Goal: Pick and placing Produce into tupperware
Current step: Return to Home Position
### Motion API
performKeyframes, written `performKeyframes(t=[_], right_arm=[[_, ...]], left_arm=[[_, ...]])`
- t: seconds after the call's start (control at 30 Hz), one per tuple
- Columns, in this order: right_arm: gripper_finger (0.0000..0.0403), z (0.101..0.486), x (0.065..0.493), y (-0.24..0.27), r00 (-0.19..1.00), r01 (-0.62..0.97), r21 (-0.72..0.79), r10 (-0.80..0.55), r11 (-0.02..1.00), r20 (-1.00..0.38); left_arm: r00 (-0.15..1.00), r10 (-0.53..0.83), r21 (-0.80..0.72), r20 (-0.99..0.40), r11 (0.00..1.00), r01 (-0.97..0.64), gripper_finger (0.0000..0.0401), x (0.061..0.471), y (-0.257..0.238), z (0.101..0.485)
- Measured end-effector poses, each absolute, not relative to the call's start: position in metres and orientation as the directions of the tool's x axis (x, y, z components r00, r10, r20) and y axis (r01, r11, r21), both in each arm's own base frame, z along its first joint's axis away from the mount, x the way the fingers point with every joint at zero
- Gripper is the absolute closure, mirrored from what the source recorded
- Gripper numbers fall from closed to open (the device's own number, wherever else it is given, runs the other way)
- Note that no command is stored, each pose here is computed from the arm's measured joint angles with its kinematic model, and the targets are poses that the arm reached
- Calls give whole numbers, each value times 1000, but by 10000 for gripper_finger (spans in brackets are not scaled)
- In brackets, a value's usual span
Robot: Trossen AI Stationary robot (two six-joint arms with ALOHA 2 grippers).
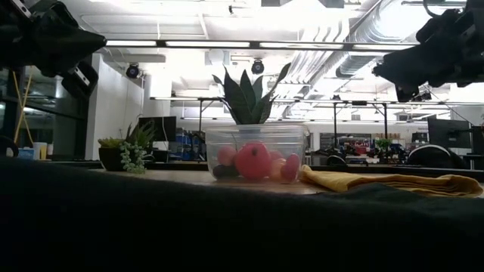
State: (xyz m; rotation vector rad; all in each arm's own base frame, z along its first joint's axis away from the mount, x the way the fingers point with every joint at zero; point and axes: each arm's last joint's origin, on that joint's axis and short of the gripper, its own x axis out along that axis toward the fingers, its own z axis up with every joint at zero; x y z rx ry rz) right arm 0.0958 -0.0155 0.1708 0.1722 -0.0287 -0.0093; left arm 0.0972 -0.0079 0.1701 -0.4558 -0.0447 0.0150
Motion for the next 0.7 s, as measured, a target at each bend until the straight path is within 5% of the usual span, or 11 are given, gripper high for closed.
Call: performKeyframes(t=[0.3, 0.7], right_arm=[[261, 171, 96, -16, 1000, 2, 325, -12, 946, 27], [261, 171, 96, -16, 1000, 2, 328, -12, 945, 26]], left_arm=[[999, 25, -440, 40, 898, -5, 400, 97, -8, 170], [999, 25, -440, 40, 898, -5, 400, 97, -8, 170]])
